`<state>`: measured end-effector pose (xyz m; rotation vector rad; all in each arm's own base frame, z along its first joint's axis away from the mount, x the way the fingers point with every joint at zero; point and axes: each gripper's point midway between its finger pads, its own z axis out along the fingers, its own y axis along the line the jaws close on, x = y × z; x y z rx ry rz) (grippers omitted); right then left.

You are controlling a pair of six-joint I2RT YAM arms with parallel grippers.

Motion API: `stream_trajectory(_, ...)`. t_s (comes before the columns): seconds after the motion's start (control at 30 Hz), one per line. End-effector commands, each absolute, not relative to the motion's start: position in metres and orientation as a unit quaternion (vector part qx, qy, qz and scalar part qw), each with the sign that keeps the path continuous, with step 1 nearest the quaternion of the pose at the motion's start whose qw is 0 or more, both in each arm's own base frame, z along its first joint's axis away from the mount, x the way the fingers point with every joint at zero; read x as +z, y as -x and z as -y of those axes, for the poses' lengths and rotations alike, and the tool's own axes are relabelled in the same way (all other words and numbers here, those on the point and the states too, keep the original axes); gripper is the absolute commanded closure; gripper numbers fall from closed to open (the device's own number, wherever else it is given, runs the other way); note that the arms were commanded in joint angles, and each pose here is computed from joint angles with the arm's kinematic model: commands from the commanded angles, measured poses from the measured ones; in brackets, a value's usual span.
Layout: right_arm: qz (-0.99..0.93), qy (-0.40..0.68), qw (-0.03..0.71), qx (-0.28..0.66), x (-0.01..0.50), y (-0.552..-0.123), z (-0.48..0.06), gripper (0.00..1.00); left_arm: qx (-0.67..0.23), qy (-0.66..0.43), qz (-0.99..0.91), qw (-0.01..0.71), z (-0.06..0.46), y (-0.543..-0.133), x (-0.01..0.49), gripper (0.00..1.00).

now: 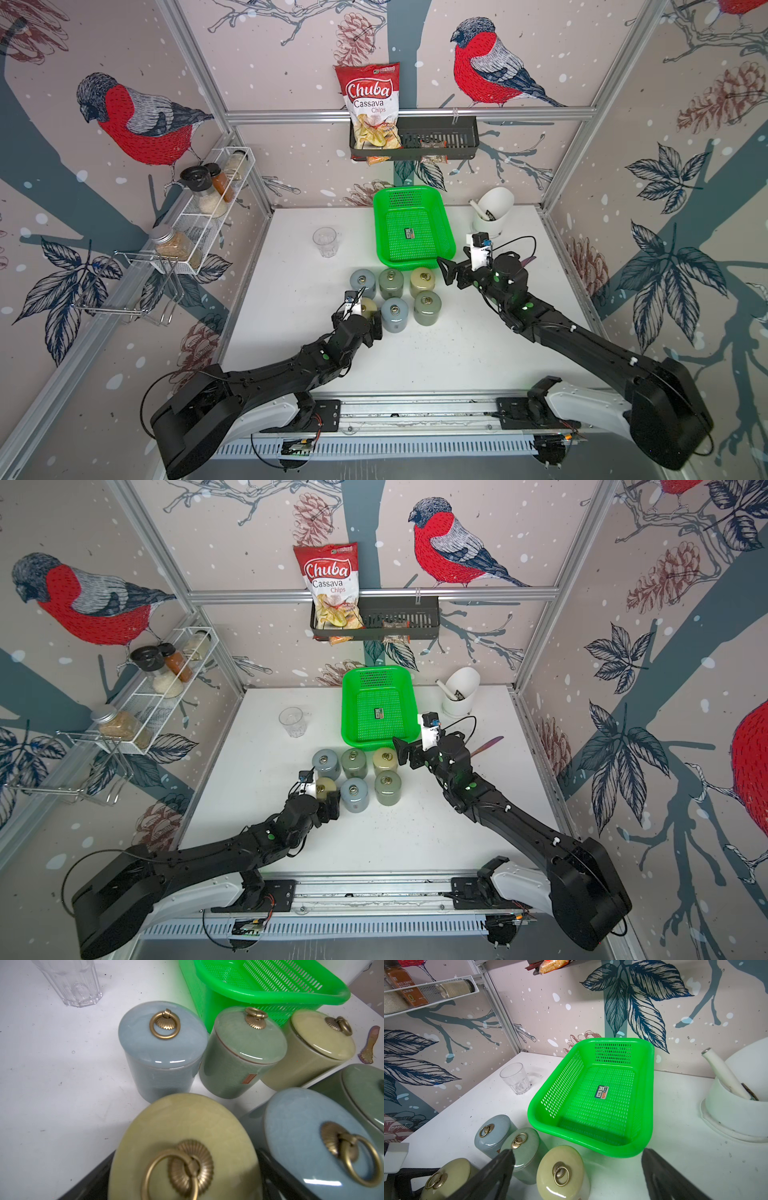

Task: Take the tea canister out of the basket
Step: Place the tea canister at the center of the board.

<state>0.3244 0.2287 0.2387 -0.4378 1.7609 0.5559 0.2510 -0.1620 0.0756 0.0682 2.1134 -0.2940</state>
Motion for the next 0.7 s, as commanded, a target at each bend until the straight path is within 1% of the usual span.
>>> stream_trajectory(0.0, -0.75, 0.187, 0.589, 0.234, 0.244, -0.326, -0.228, 0.0, -0.13, -0.021, -0.856, 0.501, 0.166, -0.257, 0.088, 0.02)
stream_trajectory(0.13, -0.75, 0.188, 0.59, 0.234, 0.244, -0.325, -0.228, 0.0, -0.134, -0.019, -0.853, 0.503, 0.167, -0.257, 0.094, 0.02)
stream_trajectory(0.43, -0.749, 0.188, 0.59, 0.236, 0.245, -0.326, -0.229, 0.0, -0.158, -0.011, -0.825, 0.542, 0.162, -0.255, 0.137, 0.02)
stream_trajectory(0.57, -0.747, 0.185, 0.593, 0.237, 0.246, -0.326, -0.228, 0.0, -0.157, 0.004, -0.807, 0.57, 0.152, -0.256, 0.164, 0.02)
stream_trajectory(0.67, -0.742, 0.174, 0.602, 0.239, 0.251, -0.326, -0.223, 0.0, -0.139, 0.022, -0.788, 0.599, 0.138, -0.258, 0.184, 0.02)
